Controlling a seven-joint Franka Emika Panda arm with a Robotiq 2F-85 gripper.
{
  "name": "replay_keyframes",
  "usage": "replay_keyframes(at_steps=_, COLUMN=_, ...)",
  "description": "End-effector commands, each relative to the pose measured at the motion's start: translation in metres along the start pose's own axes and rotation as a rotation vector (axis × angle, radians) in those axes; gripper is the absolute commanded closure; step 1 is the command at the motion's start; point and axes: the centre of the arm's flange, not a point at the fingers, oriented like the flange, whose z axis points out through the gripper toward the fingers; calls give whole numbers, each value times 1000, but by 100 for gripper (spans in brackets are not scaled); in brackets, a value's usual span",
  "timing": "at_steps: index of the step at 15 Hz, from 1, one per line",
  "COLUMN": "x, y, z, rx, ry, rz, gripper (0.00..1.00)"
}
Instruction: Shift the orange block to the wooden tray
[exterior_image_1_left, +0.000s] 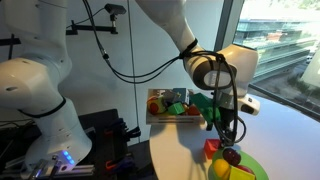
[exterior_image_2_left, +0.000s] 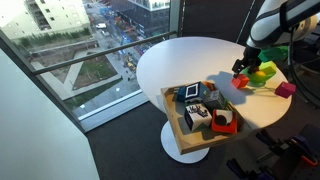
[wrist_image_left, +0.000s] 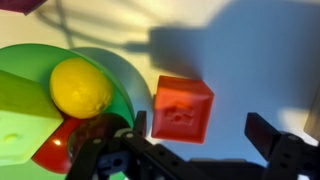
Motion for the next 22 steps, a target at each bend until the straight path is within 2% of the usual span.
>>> replay_keyframes(at_steps=1, x=9, y=15, z=-1, rx=16, ry=12, rz=0, gripper=0)
replay_keyframes(at_steps=9, x=6, y=30, z=2, rx=17, ry=3, rz=14, gripper=0)
replay_keyframes(at_steps=22, x=9, y=16, z=11, rx=41, ry=10, rz=60, gripper=0)
